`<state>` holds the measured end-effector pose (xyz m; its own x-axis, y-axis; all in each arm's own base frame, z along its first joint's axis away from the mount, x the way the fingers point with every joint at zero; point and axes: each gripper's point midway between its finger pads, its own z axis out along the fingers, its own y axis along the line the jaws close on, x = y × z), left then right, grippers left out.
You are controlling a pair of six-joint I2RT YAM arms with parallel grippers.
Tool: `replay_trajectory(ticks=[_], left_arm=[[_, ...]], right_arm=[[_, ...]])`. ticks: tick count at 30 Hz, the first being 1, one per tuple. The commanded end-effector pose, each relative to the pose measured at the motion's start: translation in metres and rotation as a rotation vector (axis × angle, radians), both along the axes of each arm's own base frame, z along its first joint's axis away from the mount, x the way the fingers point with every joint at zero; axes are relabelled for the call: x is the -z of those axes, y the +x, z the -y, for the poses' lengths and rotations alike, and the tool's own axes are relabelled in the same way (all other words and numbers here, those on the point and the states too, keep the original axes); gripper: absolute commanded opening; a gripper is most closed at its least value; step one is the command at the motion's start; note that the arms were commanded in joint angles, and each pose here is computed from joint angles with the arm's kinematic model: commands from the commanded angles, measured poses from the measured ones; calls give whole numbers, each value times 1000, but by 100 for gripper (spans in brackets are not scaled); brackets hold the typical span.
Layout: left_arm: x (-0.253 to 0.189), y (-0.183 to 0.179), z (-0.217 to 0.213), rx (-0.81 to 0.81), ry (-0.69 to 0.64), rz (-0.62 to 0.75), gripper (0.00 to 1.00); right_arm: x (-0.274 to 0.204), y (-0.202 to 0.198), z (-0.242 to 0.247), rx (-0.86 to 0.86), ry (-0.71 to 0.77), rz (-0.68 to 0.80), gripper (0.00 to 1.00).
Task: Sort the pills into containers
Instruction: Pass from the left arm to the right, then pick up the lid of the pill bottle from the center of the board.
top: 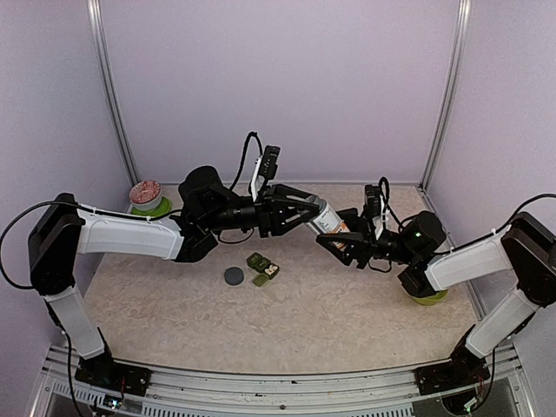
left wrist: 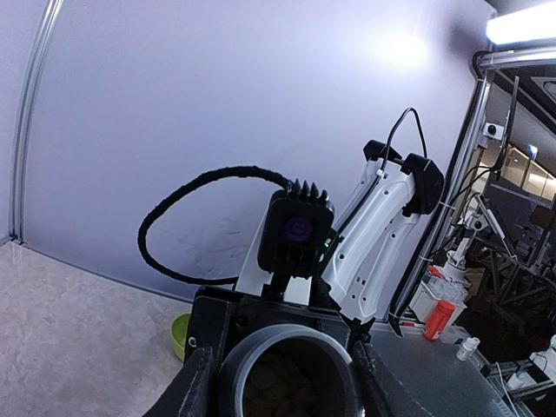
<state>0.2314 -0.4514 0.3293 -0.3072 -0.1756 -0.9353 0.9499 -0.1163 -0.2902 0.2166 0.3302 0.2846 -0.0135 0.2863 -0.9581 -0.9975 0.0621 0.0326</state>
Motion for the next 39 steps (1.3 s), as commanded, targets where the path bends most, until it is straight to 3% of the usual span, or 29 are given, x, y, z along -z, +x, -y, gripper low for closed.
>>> replay_trajectory(ticks=[1,6,8,9,15,25,39], left_arm=[[-5,-6,-2,16,-26,13,30],[-6,-3,-12,-20,-25,6,69],[-1,2,-20,-58,-5,-12,96],[-3,3,-25,-76,-7,-7,98],[16,13,-58,-237,74,-52,99],[86,42,-108,-590,413,-133,99],[186,63,-149,-784,747,-254,99]], right_arm=[[-11,-6,-2,-22,26,44,31],[-8,-5,-1,-10,13,33,27],[-6,-3,-1,2,-3,26,27],[-5,-3,0,10,-11,25,27],[0,-1,6,63,-52,29,27],[9,-4,17,111,-92,17,27],[10,-8,23,134,-108,20,26]])
